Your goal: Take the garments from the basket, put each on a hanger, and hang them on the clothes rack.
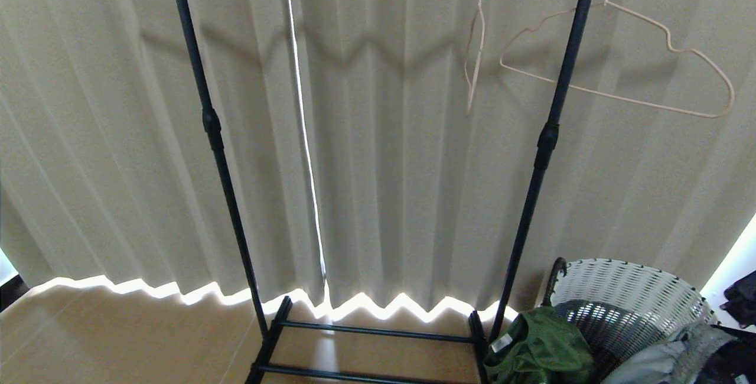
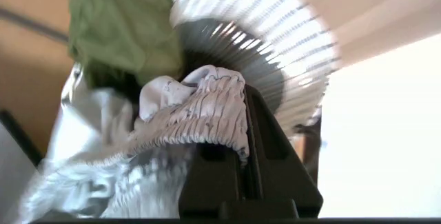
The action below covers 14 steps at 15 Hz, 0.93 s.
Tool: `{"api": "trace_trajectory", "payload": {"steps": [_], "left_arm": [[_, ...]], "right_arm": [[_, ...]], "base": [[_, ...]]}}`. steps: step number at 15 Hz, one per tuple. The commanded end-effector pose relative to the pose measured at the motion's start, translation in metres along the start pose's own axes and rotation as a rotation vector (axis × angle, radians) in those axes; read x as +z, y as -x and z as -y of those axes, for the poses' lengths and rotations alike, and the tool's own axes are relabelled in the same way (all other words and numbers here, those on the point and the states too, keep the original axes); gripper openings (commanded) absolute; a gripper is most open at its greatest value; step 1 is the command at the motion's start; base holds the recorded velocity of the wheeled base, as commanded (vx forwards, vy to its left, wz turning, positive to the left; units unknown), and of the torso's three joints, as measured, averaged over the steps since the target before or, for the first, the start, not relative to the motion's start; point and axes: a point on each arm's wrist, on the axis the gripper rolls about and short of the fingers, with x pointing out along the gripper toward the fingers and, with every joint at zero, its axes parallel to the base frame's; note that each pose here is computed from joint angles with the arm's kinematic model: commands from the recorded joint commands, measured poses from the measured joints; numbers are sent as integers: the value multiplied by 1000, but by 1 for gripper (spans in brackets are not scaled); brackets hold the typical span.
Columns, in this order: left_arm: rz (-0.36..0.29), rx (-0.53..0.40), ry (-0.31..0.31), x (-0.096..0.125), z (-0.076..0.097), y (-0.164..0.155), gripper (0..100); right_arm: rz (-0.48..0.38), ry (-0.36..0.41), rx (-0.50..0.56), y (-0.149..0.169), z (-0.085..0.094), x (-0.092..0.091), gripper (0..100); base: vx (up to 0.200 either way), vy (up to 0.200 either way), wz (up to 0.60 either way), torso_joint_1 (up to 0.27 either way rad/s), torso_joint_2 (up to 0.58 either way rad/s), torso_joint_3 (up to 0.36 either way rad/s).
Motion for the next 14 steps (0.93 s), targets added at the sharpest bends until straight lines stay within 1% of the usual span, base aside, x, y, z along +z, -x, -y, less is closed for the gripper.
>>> {"api": "trace_trajectory", "payload": {"steps": [1,2,4,11,13,14], "left_arm": [[1,1,2,0,0,0,100],[1,1,4,0,0,0,100],[-1,-1,-1,0,0,0,100],[-1,-1,-1,0,0,0,100],[-1,-1,-2,0,0,0,100],[-1,-1,-4,0,0,0,100]], "right_arm": [[183,-29,-73,55,17,22,0],[190,-29,-66,63,17,21,0],[198,-29,-70,68,16,18,0],[210,-29,-77,71,15,15,0],[199,-27,-71,69,13,12,0],[193,-24,-62,68,11,9,0]], "base": [[0,0,0,0,0,0],[0,0,0,0,0,0],[0,0,0,0,0,0],[-200,0,0,-2,1,2],[-200,0,0,-5,5,7],[0,0,0,0,0,0]]}}
